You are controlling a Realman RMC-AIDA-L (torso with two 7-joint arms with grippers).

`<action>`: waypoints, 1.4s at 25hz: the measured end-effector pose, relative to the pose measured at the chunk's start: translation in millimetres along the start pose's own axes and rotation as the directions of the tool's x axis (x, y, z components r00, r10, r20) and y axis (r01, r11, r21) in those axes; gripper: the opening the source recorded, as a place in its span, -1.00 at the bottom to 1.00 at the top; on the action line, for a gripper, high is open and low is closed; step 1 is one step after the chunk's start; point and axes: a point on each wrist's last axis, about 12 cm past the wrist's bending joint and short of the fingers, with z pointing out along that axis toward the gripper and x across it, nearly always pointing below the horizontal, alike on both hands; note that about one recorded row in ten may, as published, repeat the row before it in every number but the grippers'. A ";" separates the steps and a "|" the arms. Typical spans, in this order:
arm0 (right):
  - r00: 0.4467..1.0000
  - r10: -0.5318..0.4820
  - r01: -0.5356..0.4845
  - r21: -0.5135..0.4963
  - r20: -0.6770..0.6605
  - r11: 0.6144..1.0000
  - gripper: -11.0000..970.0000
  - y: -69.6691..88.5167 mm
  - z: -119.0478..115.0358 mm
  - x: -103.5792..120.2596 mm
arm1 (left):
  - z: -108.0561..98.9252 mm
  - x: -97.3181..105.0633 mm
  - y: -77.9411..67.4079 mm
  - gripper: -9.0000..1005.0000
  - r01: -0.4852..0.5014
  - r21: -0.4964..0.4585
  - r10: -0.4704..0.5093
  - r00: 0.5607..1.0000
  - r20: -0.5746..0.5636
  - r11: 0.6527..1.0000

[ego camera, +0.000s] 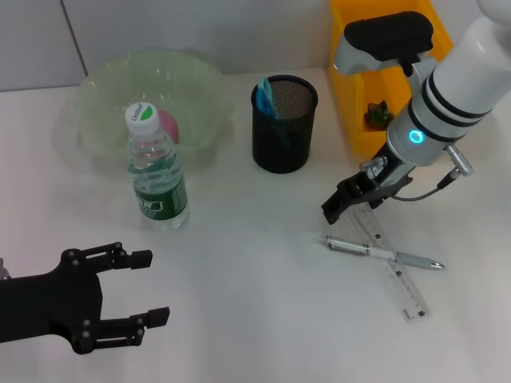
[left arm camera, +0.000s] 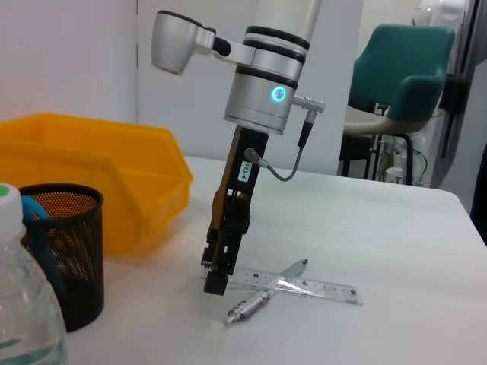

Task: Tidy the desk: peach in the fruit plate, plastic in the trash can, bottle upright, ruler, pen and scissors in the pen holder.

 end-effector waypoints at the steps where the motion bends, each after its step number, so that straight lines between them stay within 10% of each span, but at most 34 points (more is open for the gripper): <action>1: 1.000 0.002 -0.002 0.001 0.001 1.000 0.69 -0.5 0.2 0.2 | 0.0 0.0 0.0 0.57 0.000 0.000 0.000 1.000 0.000 1.000; 35: 1.000 -0.018 0.019 0.041 -0.016 0.999 0.69 2.0 3.9 -0.8 | -0.6 1.1 -1.0 0.57 0.001 0.008 -0.001 1.000 -0.008 1.000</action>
